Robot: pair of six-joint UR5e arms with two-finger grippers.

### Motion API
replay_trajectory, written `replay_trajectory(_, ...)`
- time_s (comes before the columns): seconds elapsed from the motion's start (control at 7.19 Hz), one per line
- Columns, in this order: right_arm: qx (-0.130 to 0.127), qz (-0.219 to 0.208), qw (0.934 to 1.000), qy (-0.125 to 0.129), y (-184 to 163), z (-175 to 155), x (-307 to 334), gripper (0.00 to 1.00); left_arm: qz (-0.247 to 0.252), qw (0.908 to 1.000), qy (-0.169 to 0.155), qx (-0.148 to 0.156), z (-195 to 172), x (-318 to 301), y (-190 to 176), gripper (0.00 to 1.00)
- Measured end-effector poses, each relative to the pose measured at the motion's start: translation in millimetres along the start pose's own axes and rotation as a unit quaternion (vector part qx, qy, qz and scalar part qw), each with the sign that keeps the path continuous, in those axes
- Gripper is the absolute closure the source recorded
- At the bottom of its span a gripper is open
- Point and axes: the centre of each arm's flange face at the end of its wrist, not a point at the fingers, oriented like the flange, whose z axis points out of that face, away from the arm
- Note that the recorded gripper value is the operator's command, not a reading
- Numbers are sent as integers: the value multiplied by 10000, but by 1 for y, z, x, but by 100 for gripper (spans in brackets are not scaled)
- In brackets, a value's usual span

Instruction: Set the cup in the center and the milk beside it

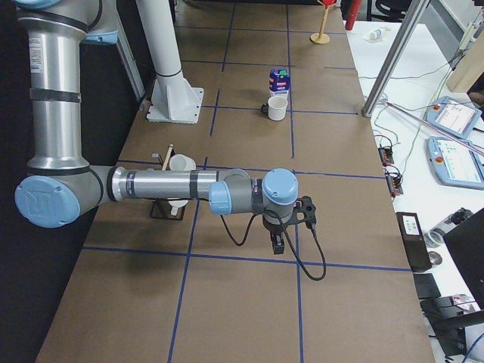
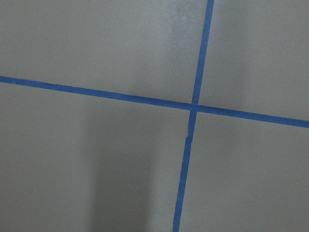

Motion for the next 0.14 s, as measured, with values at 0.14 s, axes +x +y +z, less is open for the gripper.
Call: replay_trajectory(0.14, -4, 1, 10000, 0, 0, 0, 0, 0, 0, 10000, 0, 1, 0, 0, 0, 0)
